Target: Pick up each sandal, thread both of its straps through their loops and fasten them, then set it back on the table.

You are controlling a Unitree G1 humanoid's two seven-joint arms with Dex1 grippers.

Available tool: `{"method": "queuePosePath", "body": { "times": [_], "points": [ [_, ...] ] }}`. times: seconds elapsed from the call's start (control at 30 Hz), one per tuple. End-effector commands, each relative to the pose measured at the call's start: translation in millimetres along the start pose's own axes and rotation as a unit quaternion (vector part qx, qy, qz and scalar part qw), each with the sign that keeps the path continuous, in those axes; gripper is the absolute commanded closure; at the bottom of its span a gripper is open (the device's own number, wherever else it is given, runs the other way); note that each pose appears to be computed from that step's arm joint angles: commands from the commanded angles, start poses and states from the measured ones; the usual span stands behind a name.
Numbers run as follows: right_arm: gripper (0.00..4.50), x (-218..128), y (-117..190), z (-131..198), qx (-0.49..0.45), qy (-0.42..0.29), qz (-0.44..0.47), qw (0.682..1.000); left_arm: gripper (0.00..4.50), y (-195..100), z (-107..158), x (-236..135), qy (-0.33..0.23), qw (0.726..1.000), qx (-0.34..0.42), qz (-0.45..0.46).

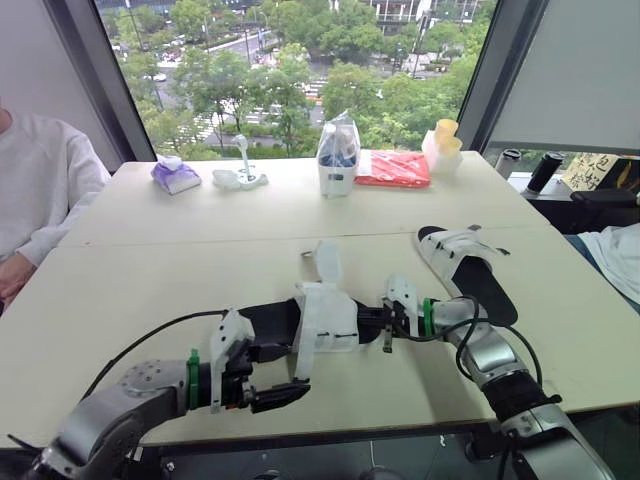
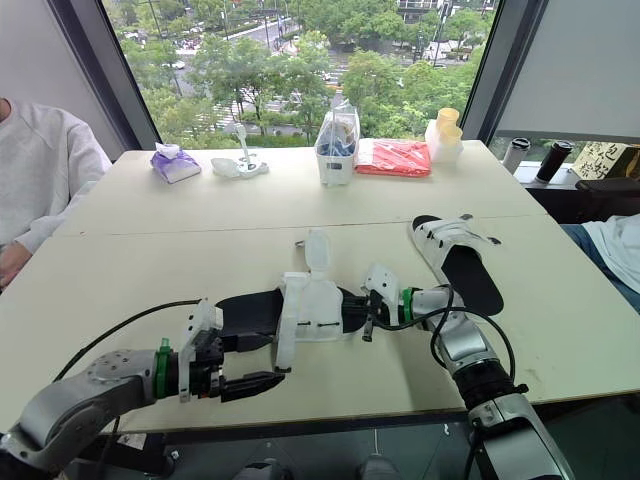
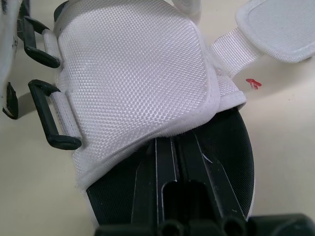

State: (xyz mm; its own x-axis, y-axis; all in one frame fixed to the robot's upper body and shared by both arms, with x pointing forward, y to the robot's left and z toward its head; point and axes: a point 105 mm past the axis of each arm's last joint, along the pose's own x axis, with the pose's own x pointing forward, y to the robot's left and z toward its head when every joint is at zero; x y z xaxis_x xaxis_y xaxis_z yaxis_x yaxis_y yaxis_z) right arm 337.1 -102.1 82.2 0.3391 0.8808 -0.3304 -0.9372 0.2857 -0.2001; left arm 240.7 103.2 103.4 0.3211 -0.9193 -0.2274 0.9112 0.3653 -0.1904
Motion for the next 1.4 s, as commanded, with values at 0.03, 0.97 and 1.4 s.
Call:
{"method": "queuePosePath", "body": {
  "times": [0.03, 0.97, 1.4],
  "points": [
    [4.5, 2, 16, -36, 0.045, 0.061, 0.016, 0.997, 0.39, 0, -2, 14, 0.012, 0.999, 0.015, -0.026],
    [4.5, 14, 13, -36, 0.049, 0.059, 0.012, 0.997, 4.48, 38, 100, 6, -0.139, 0.975, -0.161, -0.058],
    [4.5, 17, 18, -39, 0.051, 0.058, 0.012, 0.997, 4.48, 47, 89, 29, -0.107, 0.972, -0.193, -0.08]
  ]
}}
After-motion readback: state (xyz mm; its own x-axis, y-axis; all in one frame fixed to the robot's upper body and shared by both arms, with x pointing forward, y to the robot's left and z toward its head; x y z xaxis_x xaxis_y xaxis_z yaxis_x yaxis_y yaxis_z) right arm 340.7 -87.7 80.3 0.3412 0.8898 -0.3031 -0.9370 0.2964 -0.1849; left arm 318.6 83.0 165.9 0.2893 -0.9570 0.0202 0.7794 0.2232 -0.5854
